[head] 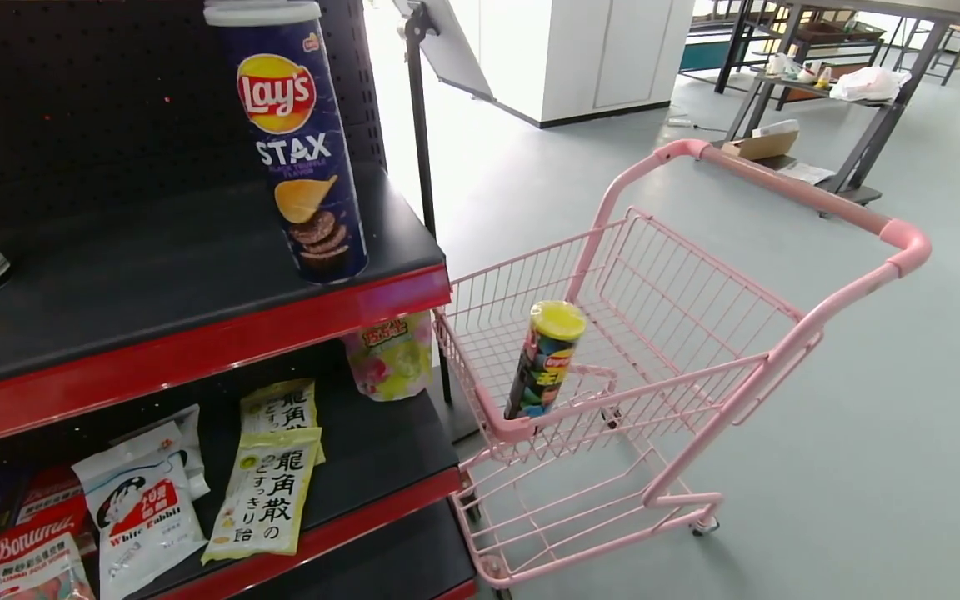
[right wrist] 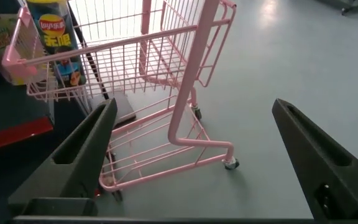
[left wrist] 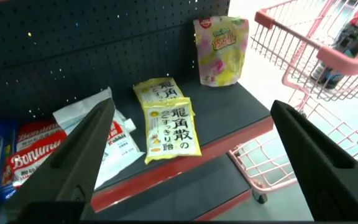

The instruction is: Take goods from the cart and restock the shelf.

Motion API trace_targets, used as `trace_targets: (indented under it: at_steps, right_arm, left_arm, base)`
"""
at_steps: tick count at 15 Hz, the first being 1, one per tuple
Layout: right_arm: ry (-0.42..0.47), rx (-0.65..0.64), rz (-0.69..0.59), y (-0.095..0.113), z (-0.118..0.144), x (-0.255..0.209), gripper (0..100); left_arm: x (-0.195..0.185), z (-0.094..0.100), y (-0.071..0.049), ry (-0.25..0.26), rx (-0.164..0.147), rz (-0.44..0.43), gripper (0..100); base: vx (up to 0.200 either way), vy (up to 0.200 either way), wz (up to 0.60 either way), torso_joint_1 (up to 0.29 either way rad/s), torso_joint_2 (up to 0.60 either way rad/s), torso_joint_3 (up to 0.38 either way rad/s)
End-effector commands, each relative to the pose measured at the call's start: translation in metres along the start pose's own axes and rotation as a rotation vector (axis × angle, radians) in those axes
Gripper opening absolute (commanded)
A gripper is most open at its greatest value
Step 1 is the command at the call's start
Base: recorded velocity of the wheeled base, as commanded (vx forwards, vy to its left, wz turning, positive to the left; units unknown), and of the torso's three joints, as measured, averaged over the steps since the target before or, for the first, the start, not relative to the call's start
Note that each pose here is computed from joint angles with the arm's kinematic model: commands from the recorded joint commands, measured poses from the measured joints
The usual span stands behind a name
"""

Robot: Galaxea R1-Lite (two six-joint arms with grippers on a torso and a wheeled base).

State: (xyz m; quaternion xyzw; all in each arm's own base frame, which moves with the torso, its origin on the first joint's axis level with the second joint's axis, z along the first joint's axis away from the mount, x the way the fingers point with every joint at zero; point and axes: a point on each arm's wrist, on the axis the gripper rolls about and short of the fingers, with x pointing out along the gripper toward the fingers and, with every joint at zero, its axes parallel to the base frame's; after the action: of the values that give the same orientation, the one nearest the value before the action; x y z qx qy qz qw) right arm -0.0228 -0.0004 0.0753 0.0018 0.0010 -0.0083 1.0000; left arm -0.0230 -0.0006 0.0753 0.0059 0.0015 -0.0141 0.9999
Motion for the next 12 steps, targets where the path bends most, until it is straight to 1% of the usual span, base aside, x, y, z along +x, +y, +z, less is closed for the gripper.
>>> trace_targets:
  at_steps: [1, 5, 6, 8, 10, 11, 12]
  right_arm:
    - [0.001, -0.002, 0.001, 0.0, 0.0, 0.0, 100]
    - [0.001, -0.007, 0.003, 0.0, 0.0, 0.0, 100]
    - [0.001, -0.005, 0.004, 0.0, 0.0, 0.0, 100]
    - [0.001, -0.013, 0.009, 0.0, 0.0, 0.0, 100]
    - [0.002, -0.014, 0.012, 0.0, 0.0, 0.0, 100]
    - [-0.024, 0.016, 0.068, 0.001, 0.042, -0.001, 100]
    - [0.015, 0.058, 0.09, 0.001, 0.07, 0.009, 100]
  left_arm:
    - [0.0, 0.0, 0.0, 0.001, 0.0, 0.0, 100]
    - [0.0, 0.0, 0.0, 0.001, 0.0, 0.0, 100]
    - [0.0, 0.0, 0.0, 0.001, 0.0, 0.0, 100]
    - [0.0, 0.0, 0.0, 0.001, 0.0, 0.0, 100]
    - [0.0, 0.0, 0.0, 0.001, 0.0, 0.0, 100]
    - [0.0, 0.0, 0.0, 0.001, 0.0, 0.0, 100]
    - [0.0, 0.0, 0.0, 0.001, 0.0, 0.0, 100]
  base:
    - [0.0, 0.0, 0.0, -0.129, 0.52, 0.378]
    - [0.0, 0.0, 0.0, -0.107, 0.5, 0.381]
    - [0.0, 0.0, 0.0, -0.066, 0.34, 0.266]
    - [0.0, 0.0, 0.0, -0.024, 0.15, 0.127]
    - [0.0, 0.0, 0.0, -0.009, 0.03, 0.028]
    - [0.0, 0.0, 0.0, 0.0, 0.0, 0.0]
    - [0.0, 0.0, 0.0, 0.0, 0.0, 0.0]
